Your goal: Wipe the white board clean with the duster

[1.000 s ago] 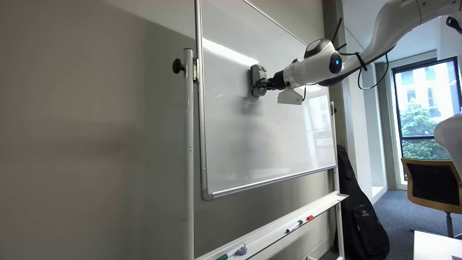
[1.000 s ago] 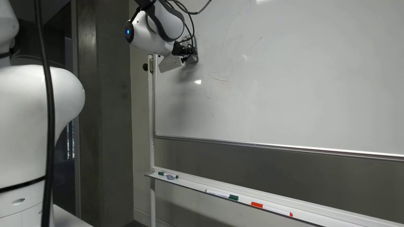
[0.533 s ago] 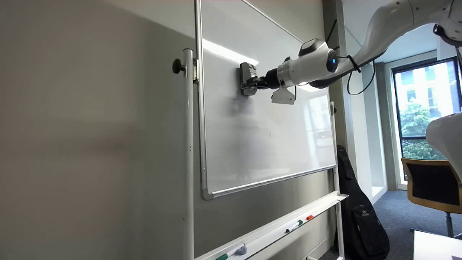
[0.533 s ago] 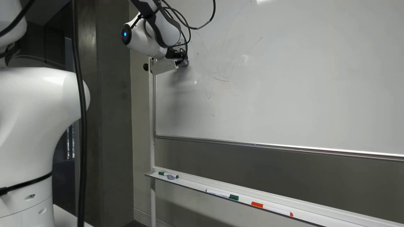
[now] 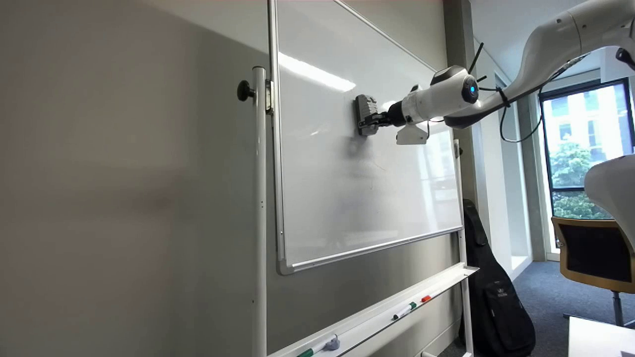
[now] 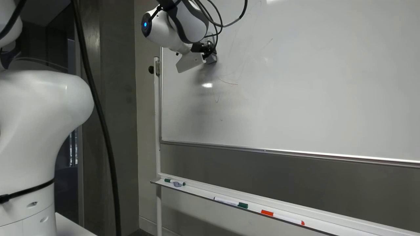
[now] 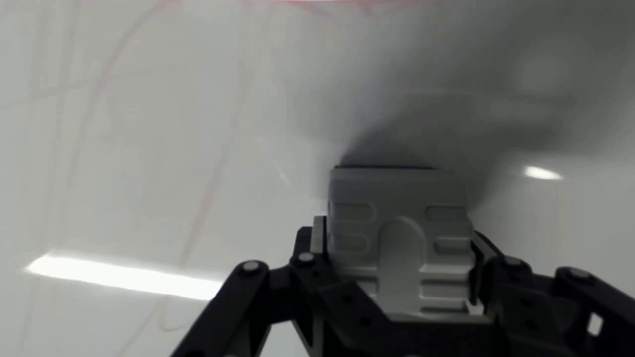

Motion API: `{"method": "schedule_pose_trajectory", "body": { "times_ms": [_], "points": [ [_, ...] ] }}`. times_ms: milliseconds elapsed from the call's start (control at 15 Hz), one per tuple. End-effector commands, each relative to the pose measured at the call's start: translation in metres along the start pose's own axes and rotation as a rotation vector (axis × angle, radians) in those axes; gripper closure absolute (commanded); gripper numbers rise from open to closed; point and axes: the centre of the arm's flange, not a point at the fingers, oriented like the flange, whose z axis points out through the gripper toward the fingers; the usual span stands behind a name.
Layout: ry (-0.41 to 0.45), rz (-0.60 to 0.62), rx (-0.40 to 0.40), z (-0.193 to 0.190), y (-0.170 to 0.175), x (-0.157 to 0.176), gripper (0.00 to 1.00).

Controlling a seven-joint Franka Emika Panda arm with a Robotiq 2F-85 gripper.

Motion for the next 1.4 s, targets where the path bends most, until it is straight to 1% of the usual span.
{"method": "schedule_pose_trajectory", "body": {
  "times_ms": [0, 133, 267, 333, 467, 533, 733, 1000, 1333],
  "points": [
    [0.0, -0.011, -0.119, -0.002, 0.077, -0.004, 0.62],
    [-0.008, -0.007, -0.19, -0.008, 0.114, -0.006, 0.62],
    [-0.011, -0.005, -0.242, -0.013, 0.139, -0.006, 0.62],
    [-0.011, -0.004, -0.256, -0.014, 0.146, -0.005, 0.62],
    [-0.01, -0.005, -0.258, -0.011, 0.146, -0.004, 0.62],
    [-0.009, -0.006, -0.247, -0.008, 0.14, -0.003, 0.62],
    [-0.006, -0.027, -0.186, 0.007, 0.105, 0.0, 0.62],
    [0.004, -0.057, -0.067, 0.026, 0.046, 0.009, 0.62],
    [0.025, -0.071, 0.028, 0.032, -0.002, 0.018, 0.62]
  ]
}}
